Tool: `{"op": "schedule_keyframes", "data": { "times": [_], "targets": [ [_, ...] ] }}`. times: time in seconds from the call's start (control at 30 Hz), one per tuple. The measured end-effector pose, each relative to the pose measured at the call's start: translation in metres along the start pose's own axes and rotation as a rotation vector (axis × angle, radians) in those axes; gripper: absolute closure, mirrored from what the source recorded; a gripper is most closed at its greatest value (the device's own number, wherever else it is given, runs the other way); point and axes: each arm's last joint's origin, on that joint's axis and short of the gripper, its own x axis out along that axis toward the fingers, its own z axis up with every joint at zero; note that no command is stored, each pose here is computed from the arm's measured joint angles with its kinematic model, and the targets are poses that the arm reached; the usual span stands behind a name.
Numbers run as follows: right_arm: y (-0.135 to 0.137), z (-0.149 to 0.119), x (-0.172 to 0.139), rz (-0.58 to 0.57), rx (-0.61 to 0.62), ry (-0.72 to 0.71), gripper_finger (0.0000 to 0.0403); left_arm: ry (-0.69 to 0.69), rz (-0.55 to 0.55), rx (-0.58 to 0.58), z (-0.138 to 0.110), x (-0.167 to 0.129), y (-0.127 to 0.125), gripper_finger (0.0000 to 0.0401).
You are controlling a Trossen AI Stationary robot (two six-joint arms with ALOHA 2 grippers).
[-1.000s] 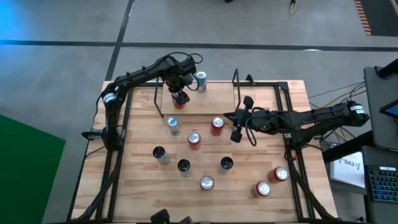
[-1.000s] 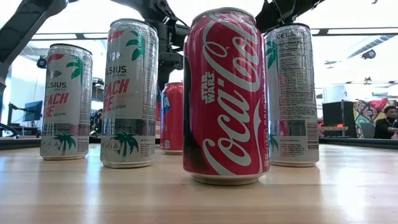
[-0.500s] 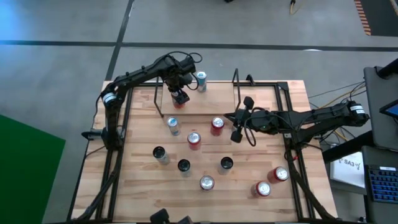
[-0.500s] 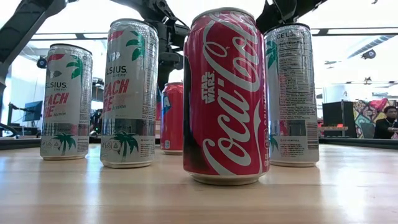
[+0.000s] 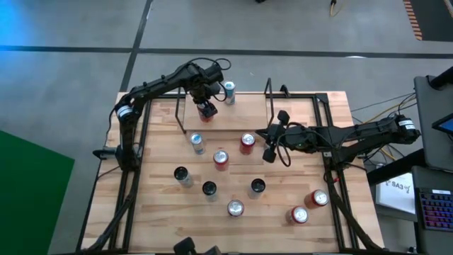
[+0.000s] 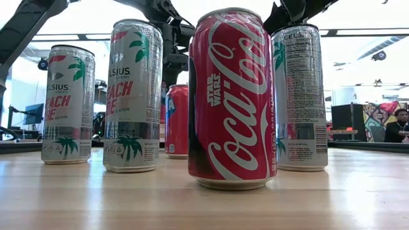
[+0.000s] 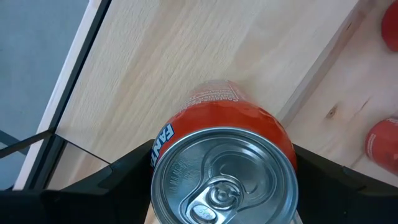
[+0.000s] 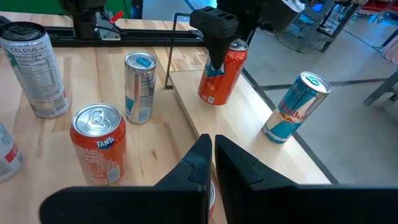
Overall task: Place canned beverage on shelf
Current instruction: Put the bottom left orange soda can on the shelf
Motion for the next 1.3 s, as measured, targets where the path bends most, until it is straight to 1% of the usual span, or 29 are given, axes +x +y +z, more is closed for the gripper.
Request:
{"op": "schedule_keyframes", "data": {
  "times": [0.73, 1.3],
  "targets": [
    [0.000, -0.001, 0.000, 0.000, -0.006, 0.006, 0.0390, 0.033, -0.008, -0.096, -0.004, 0.013, -0.002, 0.0114],
    [0.000, -0.002, 0.000, -0.001, -0.013, 0.019, 0.0390, 0.005, -0.006, -0.169, -0.001, 0.013, -0.002, 0.0114]
  ]
}}
